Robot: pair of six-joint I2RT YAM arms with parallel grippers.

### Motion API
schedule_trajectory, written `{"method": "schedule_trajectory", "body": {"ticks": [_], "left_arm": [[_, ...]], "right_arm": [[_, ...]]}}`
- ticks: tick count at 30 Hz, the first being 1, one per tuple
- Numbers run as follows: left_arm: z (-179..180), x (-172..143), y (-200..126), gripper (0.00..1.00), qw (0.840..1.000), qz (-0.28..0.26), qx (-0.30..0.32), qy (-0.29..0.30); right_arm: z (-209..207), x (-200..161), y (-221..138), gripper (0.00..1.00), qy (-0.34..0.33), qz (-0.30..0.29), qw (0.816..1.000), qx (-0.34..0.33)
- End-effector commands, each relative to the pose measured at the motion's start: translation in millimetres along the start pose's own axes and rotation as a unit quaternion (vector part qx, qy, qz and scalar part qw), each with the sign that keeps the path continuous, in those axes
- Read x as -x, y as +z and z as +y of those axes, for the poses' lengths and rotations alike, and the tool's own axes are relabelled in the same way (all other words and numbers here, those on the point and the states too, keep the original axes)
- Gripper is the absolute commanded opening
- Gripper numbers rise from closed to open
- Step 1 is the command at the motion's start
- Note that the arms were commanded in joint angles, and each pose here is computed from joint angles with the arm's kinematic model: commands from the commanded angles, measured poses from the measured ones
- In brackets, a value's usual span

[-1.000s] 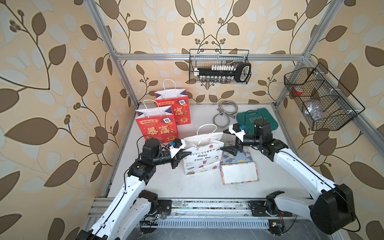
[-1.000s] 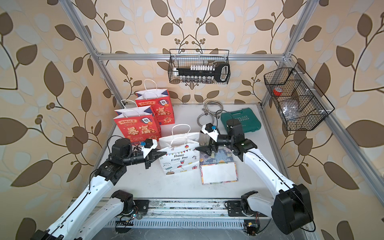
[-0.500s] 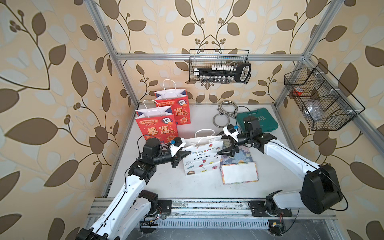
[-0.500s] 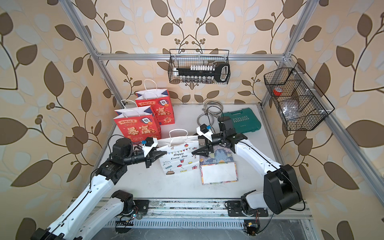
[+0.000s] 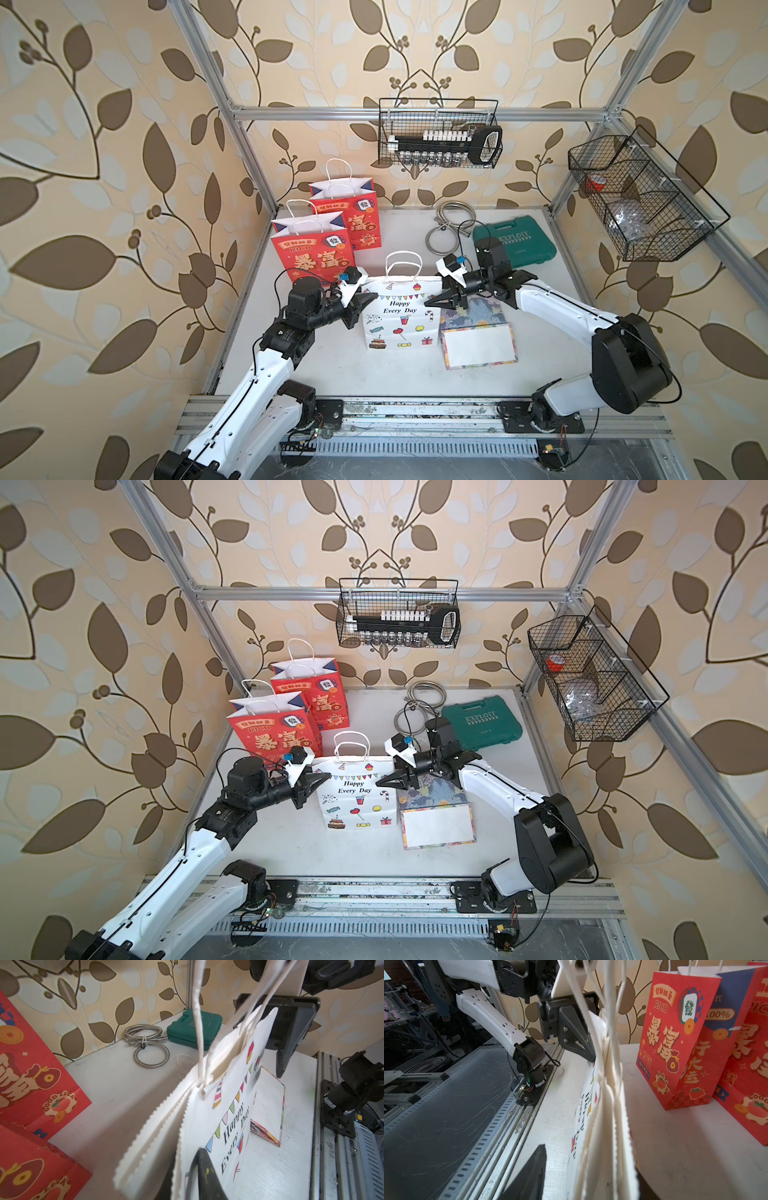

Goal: Put away the paper bag
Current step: Pick up the paper bag from the center of the board.

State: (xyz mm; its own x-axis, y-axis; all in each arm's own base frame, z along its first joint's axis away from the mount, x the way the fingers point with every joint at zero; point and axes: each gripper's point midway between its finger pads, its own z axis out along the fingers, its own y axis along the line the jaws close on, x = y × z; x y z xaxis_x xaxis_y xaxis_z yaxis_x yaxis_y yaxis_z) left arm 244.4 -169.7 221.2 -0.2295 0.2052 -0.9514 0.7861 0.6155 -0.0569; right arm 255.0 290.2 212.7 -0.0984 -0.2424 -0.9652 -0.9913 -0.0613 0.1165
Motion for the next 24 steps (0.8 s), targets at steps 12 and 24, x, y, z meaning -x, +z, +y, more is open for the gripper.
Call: {"method": "schedule_trajectory", "body": {"ticks": [12,24], "left_arm": [[21.8,28.1,-24.0,0.60,0.993,-0.059,0.098,-0.014],[-7.7,81.6,-63.0,0.99,0.992,-0.093,0.079,0.034]], "right_arm": [[-8.0,15.0,2.6,0.00,-0.005,-0.013,1.000,-0.024],[40.8,67.7,-24.9,0.00,-0.007,0.002,1.000,0.006]]}}
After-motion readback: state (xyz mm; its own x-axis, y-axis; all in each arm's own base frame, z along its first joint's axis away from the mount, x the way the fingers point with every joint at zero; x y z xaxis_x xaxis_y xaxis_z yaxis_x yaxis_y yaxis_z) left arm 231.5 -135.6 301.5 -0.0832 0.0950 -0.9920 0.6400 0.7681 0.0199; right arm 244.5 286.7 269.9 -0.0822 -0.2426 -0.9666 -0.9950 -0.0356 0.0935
